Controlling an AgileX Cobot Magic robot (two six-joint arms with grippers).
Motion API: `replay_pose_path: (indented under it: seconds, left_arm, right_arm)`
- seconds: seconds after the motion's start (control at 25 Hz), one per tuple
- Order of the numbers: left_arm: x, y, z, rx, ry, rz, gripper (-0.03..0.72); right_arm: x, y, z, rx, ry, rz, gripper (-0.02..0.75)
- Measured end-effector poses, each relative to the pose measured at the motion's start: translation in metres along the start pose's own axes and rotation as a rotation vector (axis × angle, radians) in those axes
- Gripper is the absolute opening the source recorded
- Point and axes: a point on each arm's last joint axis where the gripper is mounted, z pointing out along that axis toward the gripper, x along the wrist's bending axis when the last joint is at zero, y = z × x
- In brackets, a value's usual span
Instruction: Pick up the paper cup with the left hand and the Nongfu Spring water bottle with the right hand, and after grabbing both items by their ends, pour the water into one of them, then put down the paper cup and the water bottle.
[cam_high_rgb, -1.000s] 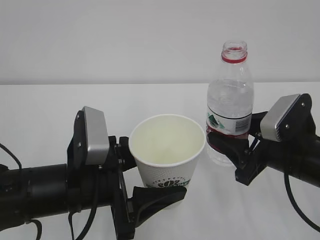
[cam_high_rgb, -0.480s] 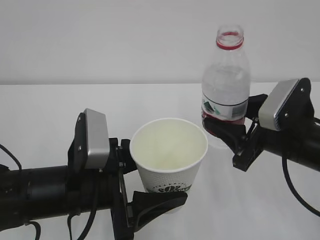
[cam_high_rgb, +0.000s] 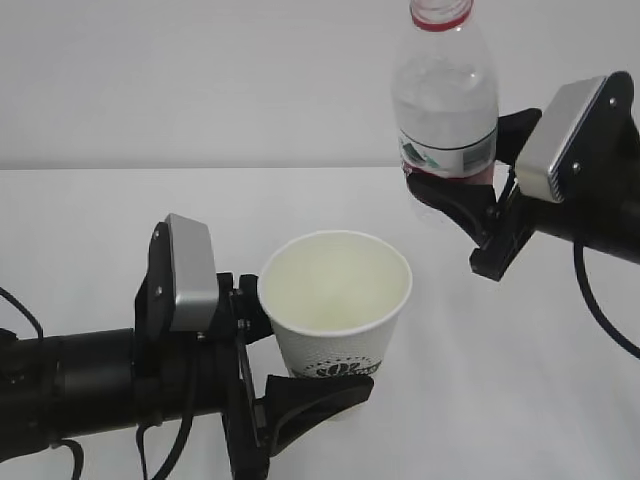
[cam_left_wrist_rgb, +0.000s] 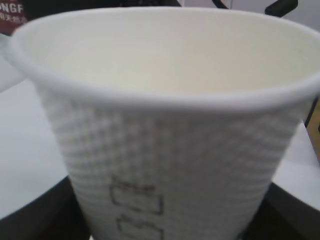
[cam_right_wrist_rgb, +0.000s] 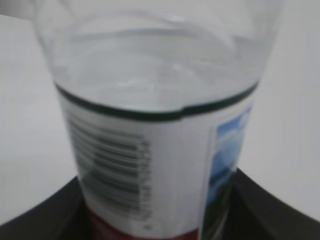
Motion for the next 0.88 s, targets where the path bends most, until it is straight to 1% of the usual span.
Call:
replay_pose_path:
  seconds: [0.24, 0.44, 0.6, 0.76, 0.88]
  left_arm:
    - [0.005, 0.009, 0.007, -0.033, 0.000, 0.025, 0.564]
    - [0.009, 0.017, 0.013, -0.060, -0.017, 0.059, 0.564]
    - [0.008, 0.017, 0.014, -0.060, -0.026, 0.052, 0.564]
    - [0.008, 0.017, 0.014, -0.059, -0.028, 0.049, 0.564]
    - [0.008, 0.017, 0.014, -0.059, -0.028, 0.048, 0.564]
  right_arm:
    - [-0.010, 0.014, 0.000, -0.009, -0.012, -0.060, 0.449]
    - [-0.020, 0.022, 0.002, 0.015, -0.023, -0.112, 0.449]
    - [-0.026, 0.026, 0.005, 0.031, -0.021, -0.187, 0.449]
    - [-0.027, 0.025, 0.006, 0.053, -0.020, -0.282, 0.449]
    - [-0.027, 0.025, 0.006, 0.055, -0.019, -0.316, 0.449]
